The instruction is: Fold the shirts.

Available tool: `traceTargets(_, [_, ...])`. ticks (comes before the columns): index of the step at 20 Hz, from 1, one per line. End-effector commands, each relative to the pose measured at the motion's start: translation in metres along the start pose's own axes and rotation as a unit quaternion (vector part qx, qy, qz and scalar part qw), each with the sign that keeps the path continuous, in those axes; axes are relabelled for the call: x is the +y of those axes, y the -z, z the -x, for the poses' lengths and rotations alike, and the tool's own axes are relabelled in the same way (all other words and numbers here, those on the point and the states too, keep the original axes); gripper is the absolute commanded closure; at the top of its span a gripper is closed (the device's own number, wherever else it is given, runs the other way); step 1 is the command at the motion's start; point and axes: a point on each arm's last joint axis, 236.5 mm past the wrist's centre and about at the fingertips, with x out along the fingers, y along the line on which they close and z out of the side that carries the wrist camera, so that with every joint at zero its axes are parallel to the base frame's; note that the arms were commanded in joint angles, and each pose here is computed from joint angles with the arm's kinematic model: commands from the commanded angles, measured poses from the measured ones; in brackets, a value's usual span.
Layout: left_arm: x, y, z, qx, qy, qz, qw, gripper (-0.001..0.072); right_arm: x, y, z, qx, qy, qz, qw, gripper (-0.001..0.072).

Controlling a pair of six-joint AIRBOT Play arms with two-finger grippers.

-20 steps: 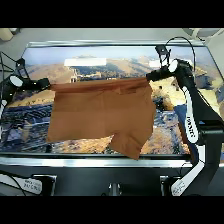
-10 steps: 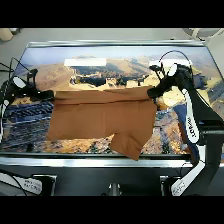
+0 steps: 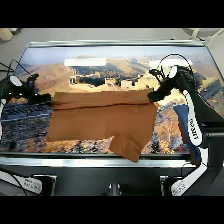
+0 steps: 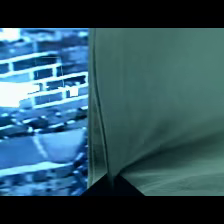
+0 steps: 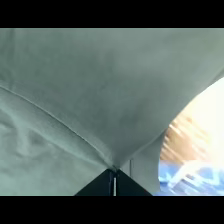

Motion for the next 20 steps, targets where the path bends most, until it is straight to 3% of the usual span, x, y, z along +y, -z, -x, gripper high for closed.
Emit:
traceTargets(1, [0.009,0.003,0.004,0.010,0.000,0.010,1.000,0.0684,0.006,0.016,0.007,0.030,-0.007,0.007,1.000,0.0698])
traceTargets(7, [0.008,0.016,-0.018,0.042,0.008,0.016,0.999,0.0682,0.025,0.041,-0.024,0.061,-0.051,-0.036,0.996,0.0691])
traceTargets(8, [0.007,0.016,-0.016,0.042,0.008,0.016,0.999,0.0602,0.023,0.036,-0.025,0.049,-0.048,-0.038,0.997,0.0539])
traceTargets(9, [0.006,0.015,-0.011,0.044,0.009,0.016,0.999,0.0349,0.018,0.028,-0.019,0.029,-0.043,-0.041,0.998,0.0326])
traceTargets(10, [0.006,0.014,-0.004,0.047,0.007,0.022,0.999,0.0193,0.016,0.026,-0.008,0.018,-0.047,-0.042,0.998,0.0290])
traceTargets(13, [0.013,0.020,0.031,0.051,0.009,0.036,0.998,0.0214,-0.005,0.047,0.050,0.002,-0.046,-0.056,0.997,0.0288])
traceTargets(14, [0.017,0.028,0.040,0.057,0.010,0.046,0.997,0.0273,-0.012,0.065,0.065,0.016,-0.047,-0.065,0.997,0.0288])
traceTargets(15, [0.019,0.043,0.046,0.068,0.012,0.058,0.996,0.0277,-0.017,0.085,0.075,0.036,-0.050,-0.069,0.996,0.0289])
traceTargets(20, [0.014,0.173,0.010,0.111,0.033,0.087,0.990,0.0276,0.016,0.159,0.048,0.065,-0.081,-0.068,0.992,0.0291])
